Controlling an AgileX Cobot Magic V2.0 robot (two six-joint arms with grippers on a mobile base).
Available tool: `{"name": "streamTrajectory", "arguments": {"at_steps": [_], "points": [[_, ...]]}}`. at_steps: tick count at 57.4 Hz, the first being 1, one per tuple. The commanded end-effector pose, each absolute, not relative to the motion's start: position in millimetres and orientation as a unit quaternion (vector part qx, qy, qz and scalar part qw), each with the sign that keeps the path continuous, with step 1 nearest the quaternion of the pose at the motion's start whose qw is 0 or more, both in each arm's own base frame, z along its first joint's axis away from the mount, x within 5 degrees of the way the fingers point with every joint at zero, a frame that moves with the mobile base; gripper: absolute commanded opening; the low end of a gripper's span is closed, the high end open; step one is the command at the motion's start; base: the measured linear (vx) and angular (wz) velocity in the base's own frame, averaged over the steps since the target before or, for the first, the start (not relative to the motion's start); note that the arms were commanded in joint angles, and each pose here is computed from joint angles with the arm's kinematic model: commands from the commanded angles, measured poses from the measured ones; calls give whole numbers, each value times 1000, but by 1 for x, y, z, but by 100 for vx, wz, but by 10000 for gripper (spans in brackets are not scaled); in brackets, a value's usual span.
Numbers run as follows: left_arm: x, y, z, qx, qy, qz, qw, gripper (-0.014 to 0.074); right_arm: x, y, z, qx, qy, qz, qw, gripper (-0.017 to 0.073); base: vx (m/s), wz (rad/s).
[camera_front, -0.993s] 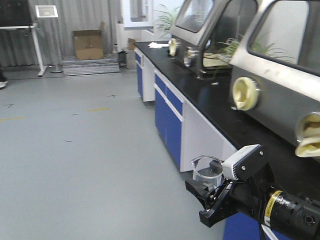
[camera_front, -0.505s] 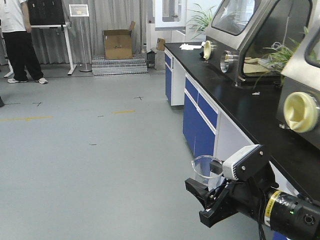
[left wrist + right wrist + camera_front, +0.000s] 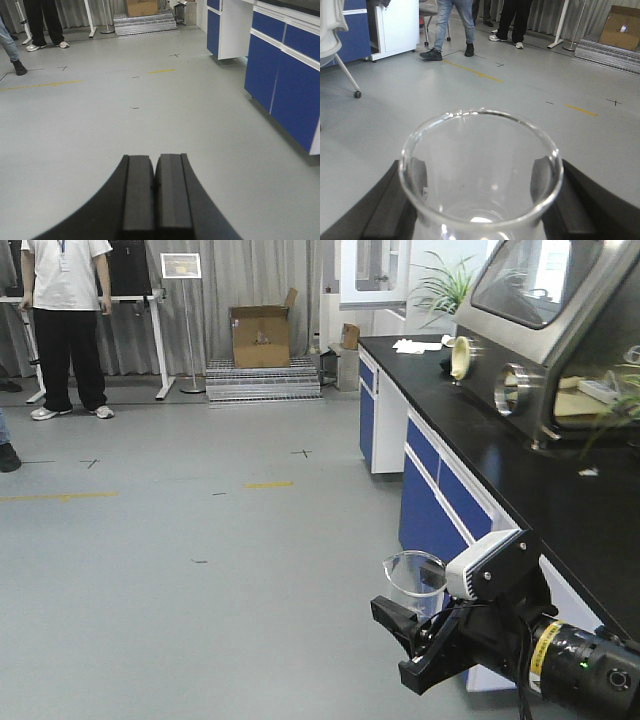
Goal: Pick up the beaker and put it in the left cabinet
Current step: 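Drive away from the bench carrying the beaker in the right gripper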
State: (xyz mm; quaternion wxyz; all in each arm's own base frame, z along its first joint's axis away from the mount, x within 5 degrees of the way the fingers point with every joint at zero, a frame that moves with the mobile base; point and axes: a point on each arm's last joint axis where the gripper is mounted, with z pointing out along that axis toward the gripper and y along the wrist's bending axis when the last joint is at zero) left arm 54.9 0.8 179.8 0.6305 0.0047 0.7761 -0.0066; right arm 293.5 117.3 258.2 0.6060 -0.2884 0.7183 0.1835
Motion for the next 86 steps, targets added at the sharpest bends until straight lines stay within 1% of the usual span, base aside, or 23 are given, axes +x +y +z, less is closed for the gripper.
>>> {"name": "streamTrajectory", "arguments": {"at_steps": [1,44,86], "points": [[55,-1,191,10,741,-18,672,4,291,119,285,-282,676,205,648,-4,60,11],[55,-1,191,10,741,-18,672,4,291,119,285,-281,677,205,649,-4,64,16],[55,-1,191,10,741,-18,672,4,291,119,285,-281,677,205,649,-4,72,18]]}}
